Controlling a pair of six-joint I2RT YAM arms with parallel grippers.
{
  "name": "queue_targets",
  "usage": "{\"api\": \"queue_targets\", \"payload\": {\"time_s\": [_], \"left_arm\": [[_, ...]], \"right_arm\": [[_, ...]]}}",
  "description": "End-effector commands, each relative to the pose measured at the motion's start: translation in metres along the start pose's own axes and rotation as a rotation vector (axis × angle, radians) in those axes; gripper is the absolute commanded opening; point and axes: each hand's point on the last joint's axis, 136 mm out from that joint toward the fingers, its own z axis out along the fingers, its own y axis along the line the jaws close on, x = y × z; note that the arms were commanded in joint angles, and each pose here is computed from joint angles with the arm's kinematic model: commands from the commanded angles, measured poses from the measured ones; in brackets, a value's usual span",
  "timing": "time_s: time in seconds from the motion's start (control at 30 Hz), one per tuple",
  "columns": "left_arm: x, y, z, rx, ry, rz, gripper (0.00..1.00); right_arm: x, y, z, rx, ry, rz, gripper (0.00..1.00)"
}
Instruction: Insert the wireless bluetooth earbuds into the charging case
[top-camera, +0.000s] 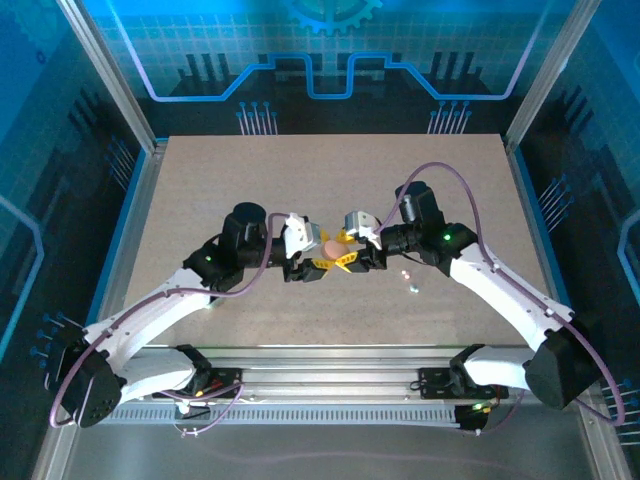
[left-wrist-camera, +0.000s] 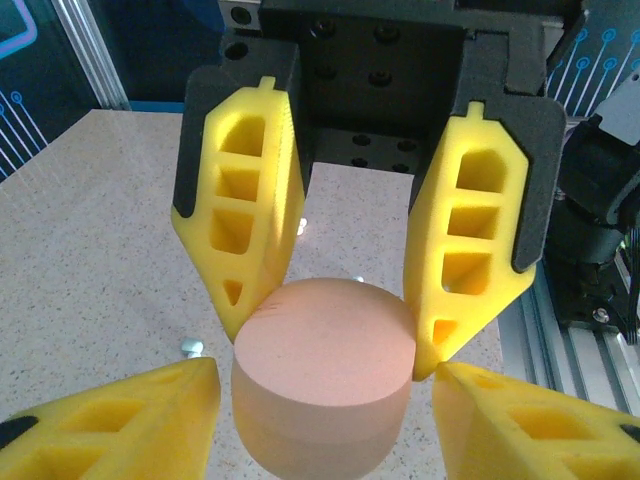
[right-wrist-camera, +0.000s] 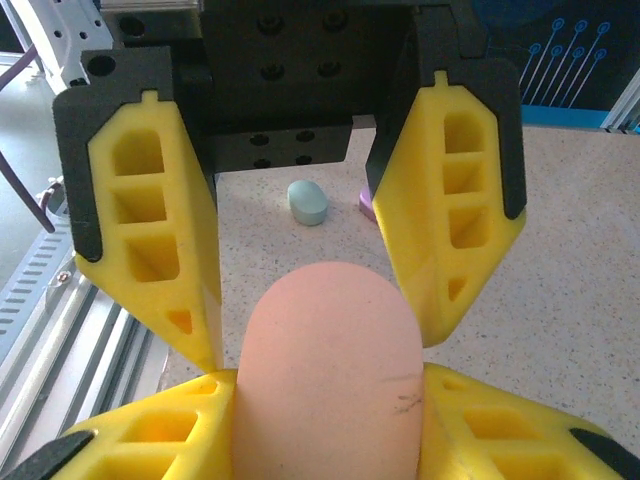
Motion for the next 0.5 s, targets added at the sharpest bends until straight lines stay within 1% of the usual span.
{"api": "queue_targets", "payload": {"time_s": [0.0,0.07,0.1,0.13,0.2,0.37,0.47], "left_arm": [[-0.009,-0.001,0.0,0.013,-0.005,0.014,0.52],[-0.011,-0.001,0.0,0.014,-0.009,0.016,0.49],[-0.012,-0.001,0.0,0.016,-0.011,0.016,0.43],[-0.013,-0.001,0.0,0.018,-0.014,0.016,0.41],[-0.014,-0.001,-0.001,0.015,-0.016,0.017,0.38],[-0.016,0.001,-0.004,-0.016,-0.031,0.023,0.35],[-0.017,0.001,-0.006,-0.016,-0.034,0.022,0.35]], "right_arm": [[-0.023,0.005,-0.006,-0.016,-0.054,-0.052,0.42],[-0.023,0.005,-0.006,-0.017,-0.056,-0.05,0.42],[-0.023,0.005,-0.006,-0.018,-0.057,-0.049,0.43],[-0.023,0.005,-0.006,-0.019,-0.057,-0.046,0.43],[-0.022,0.004,-0.006,-0.012,-0.048,-0.043,0.45],[-0.01,-0.006,-0.007,0.067,0.007,-0.034,0.59],[-0.001,-0.007,-0.009,0.089,0.031,-0.033,0.62]]}}
